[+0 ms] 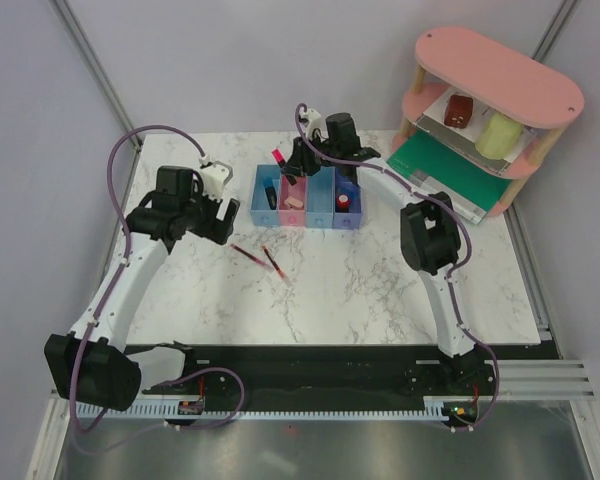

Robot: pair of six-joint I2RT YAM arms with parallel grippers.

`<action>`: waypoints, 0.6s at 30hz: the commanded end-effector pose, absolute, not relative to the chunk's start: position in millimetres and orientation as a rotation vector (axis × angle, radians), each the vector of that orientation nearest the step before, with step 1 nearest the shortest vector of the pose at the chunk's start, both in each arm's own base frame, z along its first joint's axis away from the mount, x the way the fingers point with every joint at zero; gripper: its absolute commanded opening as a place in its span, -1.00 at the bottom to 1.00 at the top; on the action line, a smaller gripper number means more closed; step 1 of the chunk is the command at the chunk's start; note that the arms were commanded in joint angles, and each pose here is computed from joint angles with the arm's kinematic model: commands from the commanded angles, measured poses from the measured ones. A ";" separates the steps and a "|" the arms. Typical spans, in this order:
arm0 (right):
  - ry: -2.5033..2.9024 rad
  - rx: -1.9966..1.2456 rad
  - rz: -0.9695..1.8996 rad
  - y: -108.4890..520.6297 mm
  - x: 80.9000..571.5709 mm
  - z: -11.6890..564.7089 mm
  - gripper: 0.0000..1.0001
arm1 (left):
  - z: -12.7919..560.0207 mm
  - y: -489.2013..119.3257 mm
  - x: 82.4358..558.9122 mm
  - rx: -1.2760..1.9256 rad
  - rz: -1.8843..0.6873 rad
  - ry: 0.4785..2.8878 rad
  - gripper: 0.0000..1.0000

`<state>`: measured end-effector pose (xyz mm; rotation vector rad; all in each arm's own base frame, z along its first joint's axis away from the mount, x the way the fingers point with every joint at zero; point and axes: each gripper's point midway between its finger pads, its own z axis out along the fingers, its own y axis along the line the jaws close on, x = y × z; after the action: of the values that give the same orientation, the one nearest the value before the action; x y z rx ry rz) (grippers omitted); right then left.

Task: Sort the stationery into containers
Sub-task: Place the pen in the storage box.

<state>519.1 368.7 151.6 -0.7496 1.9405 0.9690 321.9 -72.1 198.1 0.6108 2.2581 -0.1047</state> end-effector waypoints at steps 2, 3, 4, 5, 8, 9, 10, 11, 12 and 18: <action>1.753 -0.790 1.118 432.3 517.9 187.6 -1.00 | 198.5 -67.3 297.6 0.703 -0.096 2.287 0.93; 1.750 -0.796 1.122 436.6 517.1 185.4 -1.00 | 198.6 -66.8 296.4 0.701 -0.095 2.291 0.93; 1.745 -0.807 1.129 443.1 514.2 184.1 -1.00 | 198.2 -66.1 295.9 0.704 -0.091 2.294 0.93; 1.746 -0.815 1.129 447.6 514.2 177.8 -1.00 | 196.7 -65.3 293.8 0.709 -0.089 2.303 0.93; 1.769 -0.821 1.125 452.1 514.1 158.3 -1.00 | 197.4 -63.9 294.9 0.713 -0.077 2.303 0.93; 1.769 -0.827 1.118 452.1 515.0 154.0 -1.00 | 197.9 -63.9 295.2 0.713 -0.077 2.304 0.93; 1.776 -0.831 1.119 453.8 513.9 148.5 -1.00 | 198.0 -64.3 295.6 0.713 -0.080 2.306 0.92; 1.791 -0.830 1.108 452.1 515.5 138.4 -1.00 | 197.2 -64.6 296.9 0.705 -0.084 2.311 0.92; 1.795 -0.833 1.099 452.3 515.8 134.7 -1.00 | 198.4 -65.5 297.7 0.707 -0.087 2.311 0.92; 1.832 -0.846 1.038 445.2 517.0 115.5 -0.84 | 200.1 -69.3 302.8 0.711 -0.108 2.313 0.91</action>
<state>507.4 447.8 106.2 -0.8294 1.8919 1.0843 295.4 -65.7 186.5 0.6774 2.3550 -0.1016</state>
